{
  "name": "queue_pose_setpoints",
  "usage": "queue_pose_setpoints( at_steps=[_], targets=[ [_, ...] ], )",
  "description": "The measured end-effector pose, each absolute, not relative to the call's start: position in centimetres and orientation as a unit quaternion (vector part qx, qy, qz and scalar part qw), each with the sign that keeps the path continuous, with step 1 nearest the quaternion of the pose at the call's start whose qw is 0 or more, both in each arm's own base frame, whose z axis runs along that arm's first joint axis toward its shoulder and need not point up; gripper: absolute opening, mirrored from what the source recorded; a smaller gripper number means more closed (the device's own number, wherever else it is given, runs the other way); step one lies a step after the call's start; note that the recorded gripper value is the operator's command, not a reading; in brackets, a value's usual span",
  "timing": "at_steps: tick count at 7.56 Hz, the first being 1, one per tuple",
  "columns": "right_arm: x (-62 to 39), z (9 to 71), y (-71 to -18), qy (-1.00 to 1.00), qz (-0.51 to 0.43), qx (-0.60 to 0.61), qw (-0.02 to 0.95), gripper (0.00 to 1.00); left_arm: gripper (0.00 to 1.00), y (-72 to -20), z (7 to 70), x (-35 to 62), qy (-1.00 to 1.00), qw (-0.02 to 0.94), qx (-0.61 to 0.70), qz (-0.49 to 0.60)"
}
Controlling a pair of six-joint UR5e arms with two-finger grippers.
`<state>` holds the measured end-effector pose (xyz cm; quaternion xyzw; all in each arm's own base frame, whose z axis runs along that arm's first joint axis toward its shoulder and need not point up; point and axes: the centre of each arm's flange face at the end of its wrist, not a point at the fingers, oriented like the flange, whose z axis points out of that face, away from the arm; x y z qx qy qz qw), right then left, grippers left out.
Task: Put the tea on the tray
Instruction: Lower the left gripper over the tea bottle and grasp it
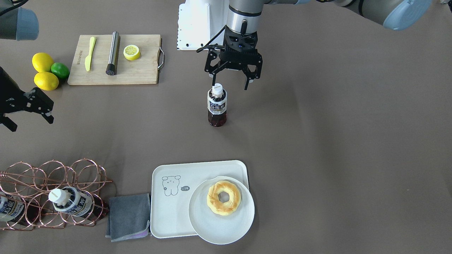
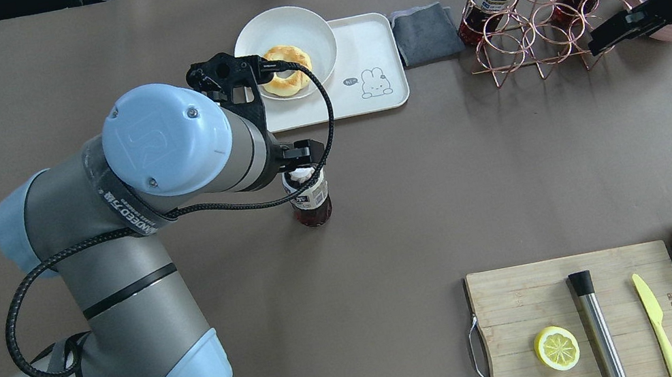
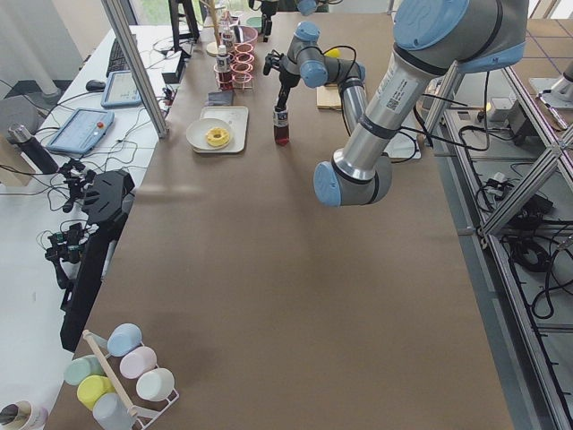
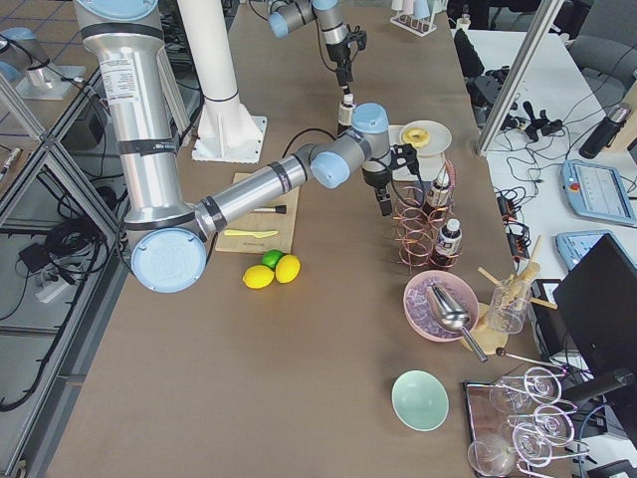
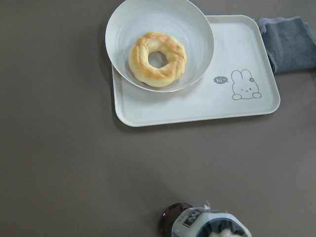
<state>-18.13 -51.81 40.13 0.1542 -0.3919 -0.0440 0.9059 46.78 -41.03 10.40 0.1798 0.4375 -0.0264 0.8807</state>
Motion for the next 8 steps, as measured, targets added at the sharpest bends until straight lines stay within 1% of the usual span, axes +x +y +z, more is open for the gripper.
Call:
queue_pose_setpoints(
  at_steps=[2, 6, 7, 8],
  targets=[
    [-16.4, 42.0, -51.0, -0.4, -0.048, 0.158, 0.902, 1.0, 0.99, -40.4, 9.8, 47.5, 0.439, 0.879, 0.184, -0.032],
    [-15.6, 42.2, -50.8, -0.407, -0.048, 0.157, 0.898, 1.0, 0.96, -38.6, 9.9, 49.8, 0.413, 0.881, 0.223, -0.058],
    [-15.5, 42.2, -50.8, -0.407, -0.048, 0.157, 0.898, 1.0, 0.93, -38.1, 9.9, 50.3, 0.41, 0.882, 0.226, -0.057],
    [-15.5, 42.3, -50.8, -0.407, -0.048, 0.157, 0.898, 1.0, 0.88, -37.9, 9.9, 50.5, 0.41, 0.881, 0.229, -0.06]
  ],
)
